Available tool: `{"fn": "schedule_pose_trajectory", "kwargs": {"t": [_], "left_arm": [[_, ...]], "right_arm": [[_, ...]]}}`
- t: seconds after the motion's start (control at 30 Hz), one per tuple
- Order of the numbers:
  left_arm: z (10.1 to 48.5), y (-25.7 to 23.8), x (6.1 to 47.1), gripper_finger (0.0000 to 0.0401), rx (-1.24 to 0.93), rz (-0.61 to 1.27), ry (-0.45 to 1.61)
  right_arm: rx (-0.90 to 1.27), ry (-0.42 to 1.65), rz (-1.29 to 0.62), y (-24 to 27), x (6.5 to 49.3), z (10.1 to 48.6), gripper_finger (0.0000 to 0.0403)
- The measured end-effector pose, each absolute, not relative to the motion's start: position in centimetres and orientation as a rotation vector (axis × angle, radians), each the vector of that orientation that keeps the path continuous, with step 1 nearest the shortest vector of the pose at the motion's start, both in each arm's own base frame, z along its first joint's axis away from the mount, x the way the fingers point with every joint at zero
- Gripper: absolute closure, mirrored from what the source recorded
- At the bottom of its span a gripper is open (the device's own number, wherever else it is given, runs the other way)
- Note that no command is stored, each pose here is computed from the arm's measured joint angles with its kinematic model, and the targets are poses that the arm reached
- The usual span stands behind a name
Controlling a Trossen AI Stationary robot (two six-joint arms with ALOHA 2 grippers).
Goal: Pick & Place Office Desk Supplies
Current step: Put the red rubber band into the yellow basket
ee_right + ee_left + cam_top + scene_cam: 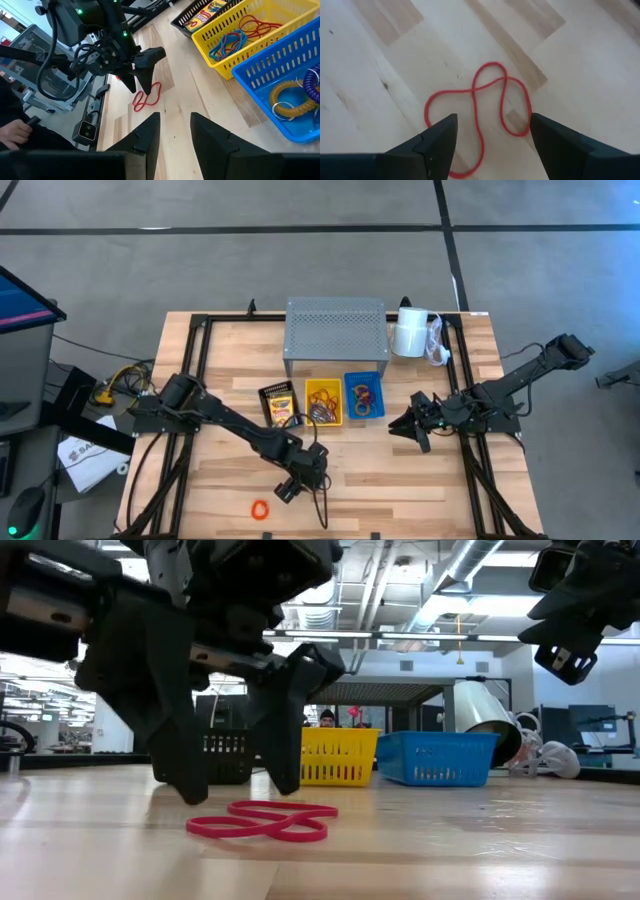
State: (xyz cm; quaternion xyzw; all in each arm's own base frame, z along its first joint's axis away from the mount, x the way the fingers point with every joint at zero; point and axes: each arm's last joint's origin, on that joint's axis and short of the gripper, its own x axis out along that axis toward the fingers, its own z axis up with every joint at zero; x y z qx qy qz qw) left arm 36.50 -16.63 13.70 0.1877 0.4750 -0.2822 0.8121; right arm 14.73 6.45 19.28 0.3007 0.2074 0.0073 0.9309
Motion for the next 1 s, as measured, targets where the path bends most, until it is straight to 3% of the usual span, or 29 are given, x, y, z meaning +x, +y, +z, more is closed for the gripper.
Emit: {"fn": "schedule_pose_trajectory", "kwargs": {"t": [0.33,0.47,0.73,1.0], "left_arm": [[12.79,-16.45,36.33,0.0172,0.402,-0.584,1.076],[12.78,-16.40,36.38,0.0218,0.400,-0.560,1.078],[12.75,-16.43,36.36,0.0382,0.398,-0.561,1.079],[13.14,-16.38,36.30,0.0400,0.395,-0.551,1.067]], "right_arm": [[0.617,0.422,0.016,6.45,14.74,19.32,0.0297],[0.616,0.424,0.015,6.45,14.73,19.29,0.0297],[0.615,0.425,0.015,6.45,14.73,19.28,0.0297],[0.616,0.424,0.015,6.44,14.73,19.29,0.0297]]}}
